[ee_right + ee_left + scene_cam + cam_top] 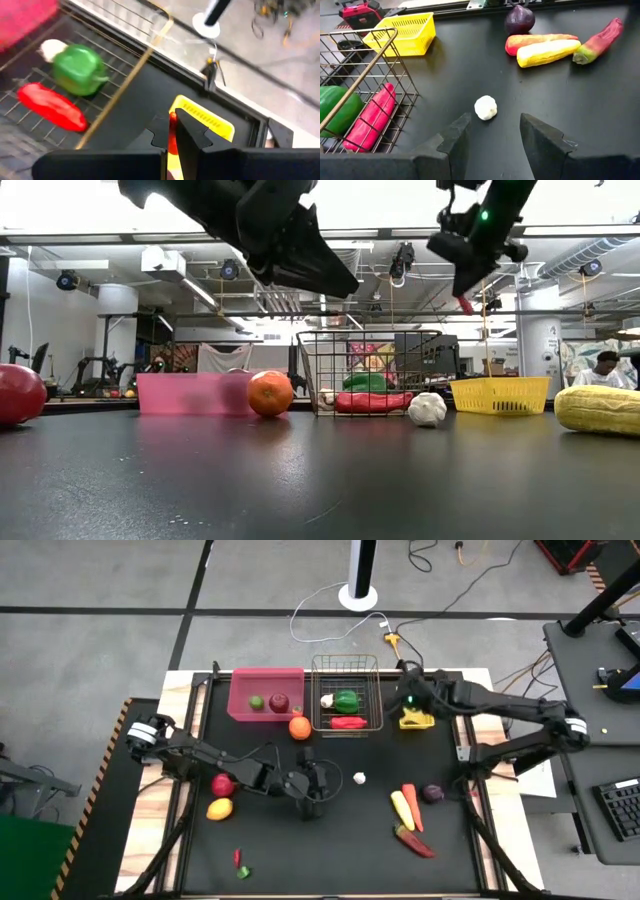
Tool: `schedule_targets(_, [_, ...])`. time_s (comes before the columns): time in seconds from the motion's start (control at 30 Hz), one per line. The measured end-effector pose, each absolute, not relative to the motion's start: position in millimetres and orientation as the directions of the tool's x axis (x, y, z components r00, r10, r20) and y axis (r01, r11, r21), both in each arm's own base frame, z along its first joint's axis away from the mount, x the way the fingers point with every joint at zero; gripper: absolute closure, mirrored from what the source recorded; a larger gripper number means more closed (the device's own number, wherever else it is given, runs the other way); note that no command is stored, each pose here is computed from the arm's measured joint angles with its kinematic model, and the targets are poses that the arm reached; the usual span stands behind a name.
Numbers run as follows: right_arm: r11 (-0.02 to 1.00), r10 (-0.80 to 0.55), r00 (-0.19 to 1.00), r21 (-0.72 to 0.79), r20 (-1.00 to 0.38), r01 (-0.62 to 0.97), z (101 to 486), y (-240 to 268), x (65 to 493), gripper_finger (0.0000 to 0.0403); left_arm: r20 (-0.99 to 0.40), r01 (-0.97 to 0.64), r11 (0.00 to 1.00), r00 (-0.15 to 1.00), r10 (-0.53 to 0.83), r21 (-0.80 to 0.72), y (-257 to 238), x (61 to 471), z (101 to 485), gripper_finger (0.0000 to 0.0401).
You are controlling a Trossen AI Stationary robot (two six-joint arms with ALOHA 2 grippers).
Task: Sort produce into baskets
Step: Put the small orange chili pepper into the yellow bin
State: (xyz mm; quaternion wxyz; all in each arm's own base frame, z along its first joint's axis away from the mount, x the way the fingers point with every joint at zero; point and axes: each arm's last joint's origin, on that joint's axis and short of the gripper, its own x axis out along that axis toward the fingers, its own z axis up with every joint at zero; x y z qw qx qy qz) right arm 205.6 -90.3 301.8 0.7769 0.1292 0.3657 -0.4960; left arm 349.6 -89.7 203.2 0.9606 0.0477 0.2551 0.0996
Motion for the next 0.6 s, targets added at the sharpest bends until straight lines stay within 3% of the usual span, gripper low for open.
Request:
schedule_targets(0.33, [0.347,-0.628,0.11,-0.151,-0.77,0.926,274,-136,177,0.039,-0.481,-0.167,0.976,0.85,0.216,0.143,-90,350,203,0.0249])
schedule_targets(0.6, [0.292,-0.584,0.071,-0.127,-0.809,0.948,245,-145,163,0.039,-0.481,-0.168,0.975,0.85,0.217,0.143,-90,350,203,0.0249])
